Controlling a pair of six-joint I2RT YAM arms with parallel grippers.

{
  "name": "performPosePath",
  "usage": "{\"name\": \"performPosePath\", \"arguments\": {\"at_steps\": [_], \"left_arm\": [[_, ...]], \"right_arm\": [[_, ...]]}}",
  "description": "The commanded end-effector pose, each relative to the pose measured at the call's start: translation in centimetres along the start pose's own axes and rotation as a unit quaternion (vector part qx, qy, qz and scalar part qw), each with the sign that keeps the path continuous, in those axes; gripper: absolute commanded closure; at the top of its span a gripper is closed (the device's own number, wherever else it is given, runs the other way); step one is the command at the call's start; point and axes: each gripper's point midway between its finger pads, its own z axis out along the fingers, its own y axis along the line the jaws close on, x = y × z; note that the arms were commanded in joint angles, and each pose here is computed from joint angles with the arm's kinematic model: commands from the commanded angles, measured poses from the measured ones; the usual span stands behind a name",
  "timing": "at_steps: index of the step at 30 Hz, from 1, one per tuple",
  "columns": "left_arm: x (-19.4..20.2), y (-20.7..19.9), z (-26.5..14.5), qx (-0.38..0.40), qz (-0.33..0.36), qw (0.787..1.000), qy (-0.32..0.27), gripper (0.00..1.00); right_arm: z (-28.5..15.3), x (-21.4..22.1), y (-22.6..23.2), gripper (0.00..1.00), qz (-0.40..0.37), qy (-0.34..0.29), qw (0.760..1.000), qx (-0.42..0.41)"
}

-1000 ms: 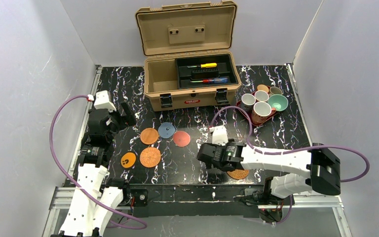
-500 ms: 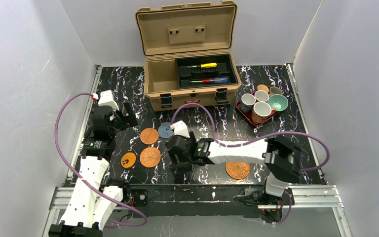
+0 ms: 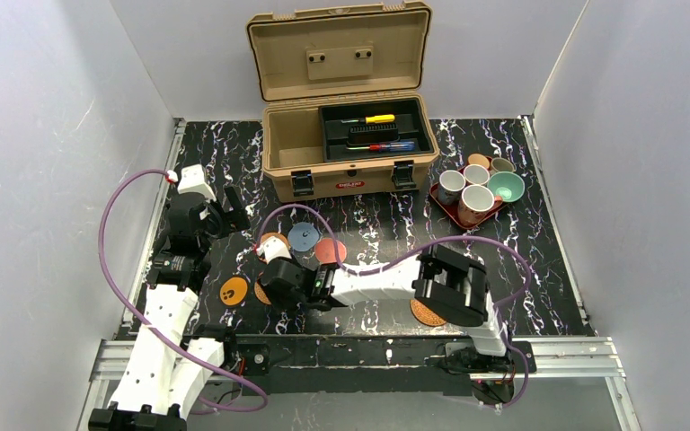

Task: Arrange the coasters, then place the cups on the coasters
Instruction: Move the coaster to the corner of the board.

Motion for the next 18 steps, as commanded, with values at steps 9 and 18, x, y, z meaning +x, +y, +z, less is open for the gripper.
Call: {"name": "performPosePath", "arguments": {"at_steps": [9, 18], "left_arm": [[-1.9, 0.0, -0.9, -0.005, -0.006, 1.000, -0.025, 0.02], [-1.9, 0.0, -1.0, -0.005, -0.005, 1.000, -0.027, 0.02]], "right_arm": [[3.1, -4.1, 3.1, 0.39, -0.015, -0.074, 0.997, -0.030], [4.4, -1.4, 1.1, 0.38, -0.044, -0.042, 0.998, 0.002]]}}
